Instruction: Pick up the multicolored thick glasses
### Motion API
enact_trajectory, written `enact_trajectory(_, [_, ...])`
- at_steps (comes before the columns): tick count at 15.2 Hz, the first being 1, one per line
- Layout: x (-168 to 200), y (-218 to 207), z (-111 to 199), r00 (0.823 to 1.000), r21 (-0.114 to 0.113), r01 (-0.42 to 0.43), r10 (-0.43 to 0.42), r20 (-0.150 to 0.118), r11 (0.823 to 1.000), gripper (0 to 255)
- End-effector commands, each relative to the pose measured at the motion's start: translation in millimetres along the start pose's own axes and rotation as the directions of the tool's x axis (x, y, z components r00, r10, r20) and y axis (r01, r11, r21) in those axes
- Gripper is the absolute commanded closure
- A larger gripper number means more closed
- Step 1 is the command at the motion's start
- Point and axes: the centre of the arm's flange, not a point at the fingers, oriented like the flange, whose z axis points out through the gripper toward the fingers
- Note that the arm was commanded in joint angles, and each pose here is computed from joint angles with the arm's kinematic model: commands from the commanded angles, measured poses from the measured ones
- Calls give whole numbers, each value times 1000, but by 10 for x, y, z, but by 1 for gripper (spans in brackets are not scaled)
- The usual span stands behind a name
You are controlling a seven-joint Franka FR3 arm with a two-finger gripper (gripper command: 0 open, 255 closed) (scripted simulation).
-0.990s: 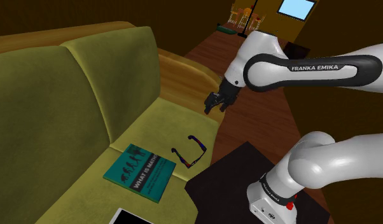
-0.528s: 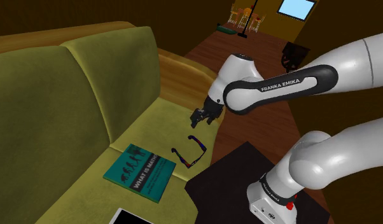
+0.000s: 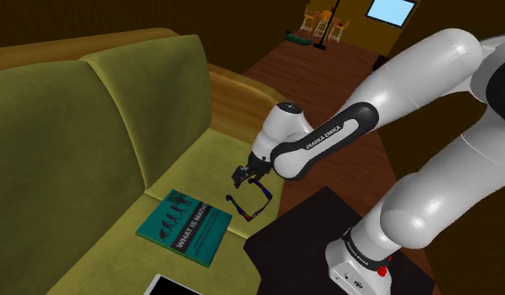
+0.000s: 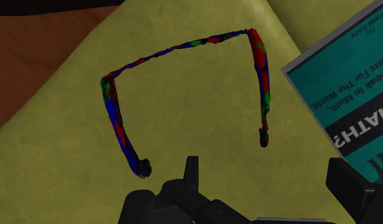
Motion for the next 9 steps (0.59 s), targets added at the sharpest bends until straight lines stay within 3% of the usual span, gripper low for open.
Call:
enact_trajectory(1, [-8, -72, 258, 1000, 0, 8, -8, 0, 1000, 0])
enact_trajectory(5, [7, -238, 761, 1000, -3, 21, -21, 3, 1000, 0])
enact_trajectory(9, [-7, -254, 1005, 1000, -4, 23, -23, 3, 1000, 0])
